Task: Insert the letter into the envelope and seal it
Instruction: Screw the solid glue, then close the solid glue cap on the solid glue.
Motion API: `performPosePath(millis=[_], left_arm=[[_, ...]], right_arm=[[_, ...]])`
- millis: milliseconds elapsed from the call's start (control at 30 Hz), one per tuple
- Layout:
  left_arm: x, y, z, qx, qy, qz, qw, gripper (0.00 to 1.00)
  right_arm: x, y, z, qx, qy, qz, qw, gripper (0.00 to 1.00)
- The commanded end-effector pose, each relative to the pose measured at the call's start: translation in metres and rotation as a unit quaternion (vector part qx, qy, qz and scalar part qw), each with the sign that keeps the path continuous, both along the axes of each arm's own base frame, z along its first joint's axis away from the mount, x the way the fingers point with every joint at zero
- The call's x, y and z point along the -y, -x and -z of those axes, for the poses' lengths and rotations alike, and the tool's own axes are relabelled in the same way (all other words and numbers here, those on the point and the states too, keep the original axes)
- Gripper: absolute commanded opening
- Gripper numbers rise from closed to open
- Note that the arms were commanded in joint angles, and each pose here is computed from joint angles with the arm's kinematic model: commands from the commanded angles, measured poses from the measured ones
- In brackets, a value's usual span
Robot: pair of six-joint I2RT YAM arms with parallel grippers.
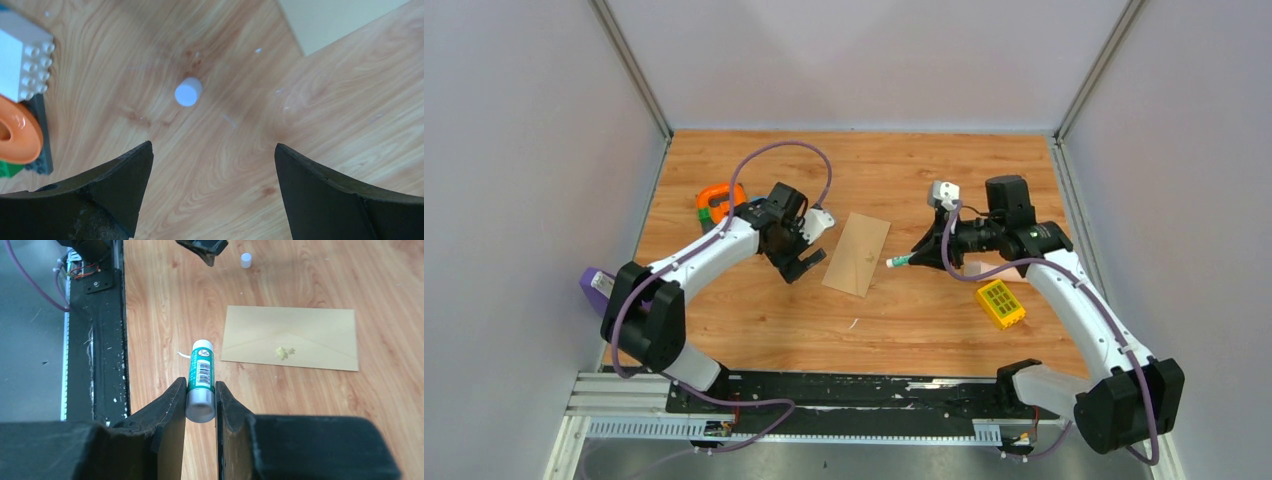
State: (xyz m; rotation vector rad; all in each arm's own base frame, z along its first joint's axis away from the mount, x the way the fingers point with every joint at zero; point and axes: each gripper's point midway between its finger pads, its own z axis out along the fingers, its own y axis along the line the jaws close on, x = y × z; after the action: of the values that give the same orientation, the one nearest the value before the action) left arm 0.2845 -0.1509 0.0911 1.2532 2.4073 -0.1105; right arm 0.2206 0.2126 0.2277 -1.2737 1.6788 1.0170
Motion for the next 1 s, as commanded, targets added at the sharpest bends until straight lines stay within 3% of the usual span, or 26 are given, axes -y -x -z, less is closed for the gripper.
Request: performPosePath(millis=[0, 267, 400, 967], left_arm=[[-0.025, -0.025, 0.0, 0.058, -0.069, -0.025, 0.996, 0.97], [-0.022, -0.031, 0.02, 0.056, -0.073, -0.021, 0.996, 0.85], [-0.016, -0.036, 0.03, 0.043, -0.065, -0.017, 0.997, 0.73], [-0.009, -0.046, 0.058, 0.007, -0.04, -0.026, 0.999, 0.53]], right_arm=[[0.003, -0.007, -0.019, 0.041, -0.024, 0.012, 0.999, 0.0], [0.002, -0.005, -0.019, 0.037, -0.028, 0.007, 0.999, 0.0], [0.002, -0.003, -0.019, 0.039, -0.029, 0.006, 0.999, 0.0], [0.002, 0.001, -0.016, 0.035, -0.033, -0.002, 0.999, 0.0]])
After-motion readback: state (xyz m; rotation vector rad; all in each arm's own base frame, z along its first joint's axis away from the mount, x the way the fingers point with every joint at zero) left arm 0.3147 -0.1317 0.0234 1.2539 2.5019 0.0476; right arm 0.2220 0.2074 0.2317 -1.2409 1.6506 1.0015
